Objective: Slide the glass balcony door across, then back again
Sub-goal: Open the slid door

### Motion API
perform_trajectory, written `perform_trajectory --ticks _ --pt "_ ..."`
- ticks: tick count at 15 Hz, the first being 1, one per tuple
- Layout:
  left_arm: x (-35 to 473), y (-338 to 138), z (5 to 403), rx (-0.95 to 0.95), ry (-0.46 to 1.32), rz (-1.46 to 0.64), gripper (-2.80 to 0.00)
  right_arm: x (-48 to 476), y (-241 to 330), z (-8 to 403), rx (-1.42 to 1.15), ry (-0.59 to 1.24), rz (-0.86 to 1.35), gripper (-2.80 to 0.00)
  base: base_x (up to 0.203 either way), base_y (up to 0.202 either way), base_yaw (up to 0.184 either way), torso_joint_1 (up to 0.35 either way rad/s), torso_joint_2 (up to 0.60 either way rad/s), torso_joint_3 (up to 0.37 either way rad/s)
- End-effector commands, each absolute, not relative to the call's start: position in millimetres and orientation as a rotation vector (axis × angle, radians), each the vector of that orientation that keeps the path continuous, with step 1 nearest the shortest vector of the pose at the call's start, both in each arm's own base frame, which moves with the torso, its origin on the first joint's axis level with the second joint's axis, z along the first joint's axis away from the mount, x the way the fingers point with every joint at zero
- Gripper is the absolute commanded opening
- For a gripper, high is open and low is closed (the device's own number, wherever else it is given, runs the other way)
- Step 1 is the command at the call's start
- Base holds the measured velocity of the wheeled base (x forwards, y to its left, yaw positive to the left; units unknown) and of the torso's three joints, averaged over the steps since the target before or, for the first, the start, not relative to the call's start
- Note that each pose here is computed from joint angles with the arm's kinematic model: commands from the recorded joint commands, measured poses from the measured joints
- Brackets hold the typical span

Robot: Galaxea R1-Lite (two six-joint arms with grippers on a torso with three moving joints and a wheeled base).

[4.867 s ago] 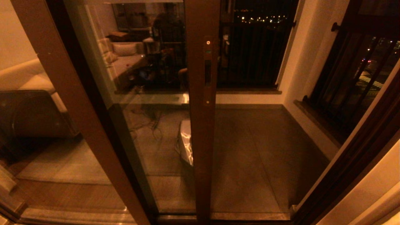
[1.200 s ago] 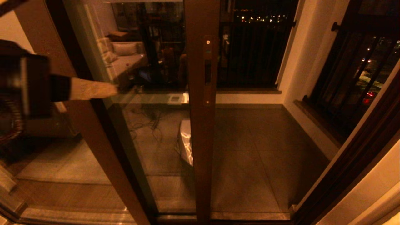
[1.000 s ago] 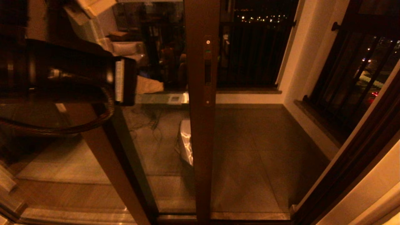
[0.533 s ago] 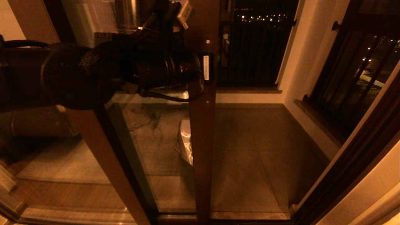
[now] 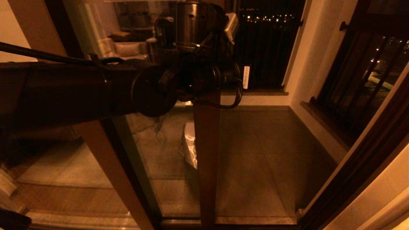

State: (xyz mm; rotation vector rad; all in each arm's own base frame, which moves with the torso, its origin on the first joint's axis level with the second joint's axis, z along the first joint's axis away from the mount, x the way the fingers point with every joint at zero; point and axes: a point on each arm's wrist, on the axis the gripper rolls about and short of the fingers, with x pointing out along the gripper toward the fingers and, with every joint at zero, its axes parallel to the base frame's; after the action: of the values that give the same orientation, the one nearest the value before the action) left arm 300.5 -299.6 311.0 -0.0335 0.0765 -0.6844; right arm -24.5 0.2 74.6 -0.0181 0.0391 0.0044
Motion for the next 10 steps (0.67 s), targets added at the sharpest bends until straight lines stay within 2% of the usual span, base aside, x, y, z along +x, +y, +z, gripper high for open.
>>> perform_trajectory --ticks 1,10 --pt "313.8 -315.1 293.3 0.002 0.082 -0.656 -2.8 -24.4 0.2 74.8 -0.02 0.04 0.005 -2.8 0.0 0.0 0.0 0.0 0.0 0.0" --pt "340.5 -306.1 286.1 0.047 -0.016 -0.48 -2.8 -24.4 0.2 74.7 -0.02 0.041 0.005 -2.8 0.0 0.0 0.0 0.0 0.0 0.0"
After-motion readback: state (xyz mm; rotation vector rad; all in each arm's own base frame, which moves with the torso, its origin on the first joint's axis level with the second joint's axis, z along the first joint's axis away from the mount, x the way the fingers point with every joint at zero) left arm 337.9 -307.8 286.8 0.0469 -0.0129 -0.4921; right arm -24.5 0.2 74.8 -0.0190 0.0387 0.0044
